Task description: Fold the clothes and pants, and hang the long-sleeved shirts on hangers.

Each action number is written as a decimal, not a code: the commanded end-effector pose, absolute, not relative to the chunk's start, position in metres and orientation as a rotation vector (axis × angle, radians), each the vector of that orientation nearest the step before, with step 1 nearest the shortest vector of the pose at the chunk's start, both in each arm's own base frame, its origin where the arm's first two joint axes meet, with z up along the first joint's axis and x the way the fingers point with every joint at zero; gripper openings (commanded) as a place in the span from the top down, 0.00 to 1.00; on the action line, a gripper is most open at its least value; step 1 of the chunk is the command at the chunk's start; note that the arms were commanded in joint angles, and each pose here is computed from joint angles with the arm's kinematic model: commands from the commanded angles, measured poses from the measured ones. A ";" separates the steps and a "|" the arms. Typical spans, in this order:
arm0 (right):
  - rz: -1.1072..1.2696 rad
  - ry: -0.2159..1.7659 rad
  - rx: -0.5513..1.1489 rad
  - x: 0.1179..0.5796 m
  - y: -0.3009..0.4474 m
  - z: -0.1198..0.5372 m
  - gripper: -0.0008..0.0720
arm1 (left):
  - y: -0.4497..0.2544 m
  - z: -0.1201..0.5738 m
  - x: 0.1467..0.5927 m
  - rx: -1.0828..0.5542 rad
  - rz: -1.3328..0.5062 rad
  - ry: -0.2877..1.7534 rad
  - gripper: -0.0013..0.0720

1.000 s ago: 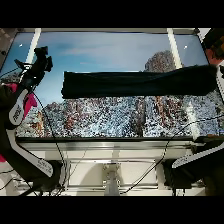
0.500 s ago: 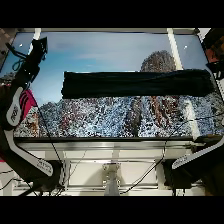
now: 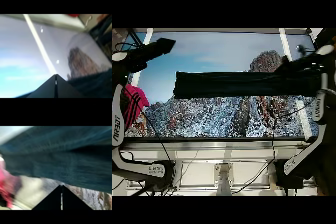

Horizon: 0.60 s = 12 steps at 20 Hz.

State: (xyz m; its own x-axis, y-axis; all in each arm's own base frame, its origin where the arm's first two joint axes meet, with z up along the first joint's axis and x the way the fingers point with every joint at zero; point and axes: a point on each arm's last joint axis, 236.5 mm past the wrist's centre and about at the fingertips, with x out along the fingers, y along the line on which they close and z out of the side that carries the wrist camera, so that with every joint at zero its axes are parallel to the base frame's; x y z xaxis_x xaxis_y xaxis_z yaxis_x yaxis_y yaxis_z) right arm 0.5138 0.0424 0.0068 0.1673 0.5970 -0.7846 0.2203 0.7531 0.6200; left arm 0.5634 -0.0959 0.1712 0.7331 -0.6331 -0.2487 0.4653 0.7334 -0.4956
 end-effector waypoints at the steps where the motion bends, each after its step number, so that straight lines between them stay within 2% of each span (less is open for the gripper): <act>1: 0.199 1.495 0.470 0.507 0.088 -0.039 0.76 | -0.120 0.143 0.526 -0.355 -0.683 0.633 0.97; 2: 0.164 1.491 0.471 0.511 0.099 -0.045 0.71 | -0.127 0.142 0.520 -0.361 -0.709 0.655 0.97; 4: 0.058 1.473 0.586 0.522 0.116 -0.054 0.71 | -0.140 0.141 0.512 -0.387 -0.737 0.690 0.97; 6: -0.094 1.469 0.761 0.529 0.120 -0.061 0.43 | -0.151 0.140 0.506 -0.380 -0.766 0.703 0.97; 12: -0.145 1.390 0.880 0.551 0.123 -0.063 0.43 | -0.165 0.139 0.498 -0.371 -0.806 0.723 0.97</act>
State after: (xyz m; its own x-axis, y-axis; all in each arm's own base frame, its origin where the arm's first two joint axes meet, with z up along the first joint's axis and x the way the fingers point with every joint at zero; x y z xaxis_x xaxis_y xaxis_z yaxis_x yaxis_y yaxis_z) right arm 0.5362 0.1190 -0.0617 0.1692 0.3979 -0.9017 0.5190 0.7418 0.4248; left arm 0.5038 -0.1584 0.1404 0.4999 -0.7507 -0.4321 0.5123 0.6585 -0.5514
